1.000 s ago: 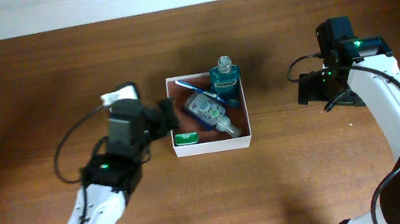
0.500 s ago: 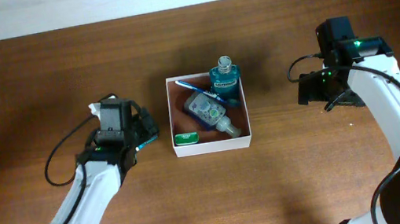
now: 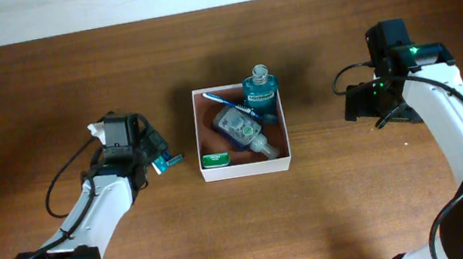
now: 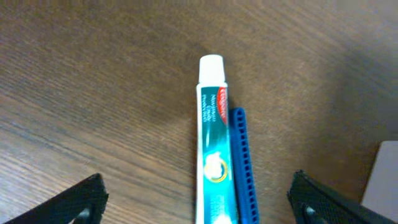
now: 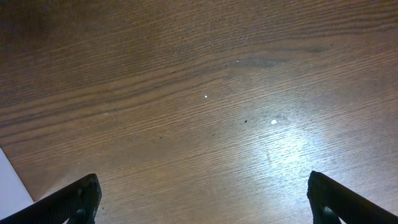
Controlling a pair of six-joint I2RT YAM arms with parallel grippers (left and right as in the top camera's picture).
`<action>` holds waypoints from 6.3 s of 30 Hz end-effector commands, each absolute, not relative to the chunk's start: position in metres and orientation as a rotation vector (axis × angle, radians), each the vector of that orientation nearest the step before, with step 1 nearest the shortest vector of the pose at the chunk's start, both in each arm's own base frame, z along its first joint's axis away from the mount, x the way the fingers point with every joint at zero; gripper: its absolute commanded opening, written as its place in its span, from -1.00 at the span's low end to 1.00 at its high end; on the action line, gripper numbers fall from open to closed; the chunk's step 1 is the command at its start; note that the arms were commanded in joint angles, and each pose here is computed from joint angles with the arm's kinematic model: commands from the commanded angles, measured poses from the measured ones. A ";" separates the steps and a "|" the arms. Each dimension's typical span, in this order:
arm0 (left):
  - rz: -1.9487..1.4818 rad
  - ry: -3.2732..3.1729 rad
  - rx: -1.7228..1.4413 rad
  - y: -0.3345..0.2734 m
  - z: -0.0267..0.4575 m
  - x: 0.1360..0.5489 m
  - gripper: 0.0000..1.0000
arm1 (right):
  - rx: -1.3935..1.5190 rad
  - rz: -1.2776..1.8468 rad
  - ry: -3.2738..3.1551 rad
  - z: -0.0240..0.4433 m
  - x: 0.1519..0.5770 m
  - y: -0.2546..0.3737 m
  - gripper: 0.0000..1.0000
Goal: Pack container
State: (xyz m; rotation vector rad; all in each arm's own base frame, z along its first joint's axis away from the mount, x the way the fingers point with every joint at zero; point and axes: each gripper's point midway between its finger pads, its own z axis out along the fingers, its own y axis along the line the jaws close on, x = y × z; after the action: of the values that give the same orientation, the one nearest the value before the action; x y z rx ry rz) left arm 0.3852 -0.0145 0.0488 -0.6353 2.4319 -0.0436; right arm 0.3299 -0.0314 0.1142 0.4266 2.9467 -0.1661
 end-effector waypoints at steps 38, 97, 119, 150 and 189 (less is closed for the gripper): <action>0.078 2.407 -0.681 0.001 0.013 0.402 -0.78 | 0.425 -0.159 2.944 0.115 0.332 -0.032 0.98; -0.141 2.480 -0.509 -0.071 0.030 0.394 0.99 | 0.425 -0.159 2.944 0.115 0.332 -0.032 0.97; -0.040 2.575 -0.623 -0.046 -0.021 0.384 -0.29 | 0.425 -0.159 2.944 0.115 0.332 -0.032 0.97; -0.530 2.127 -0.393 -0.107 0.198 0.402 -0.84 | 0.425 -0.159 2.944 0.115 0.332 -0.033 0.97; 0.065 2.156 -0.509 -0.018 0.160 0.402 0.99 | 0.425 -0.159 2.944 0.115 0.332 -0.032 0.97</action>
State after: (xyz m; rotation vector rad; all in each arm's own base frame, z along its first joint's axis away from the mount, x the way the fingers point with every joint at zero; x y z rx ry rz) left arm 0.4020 -0.0744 0.1570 -0.3883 2.2082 -0.2021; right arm 0.3300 -0.0314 0.1143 0.4266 2.9463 -0.1660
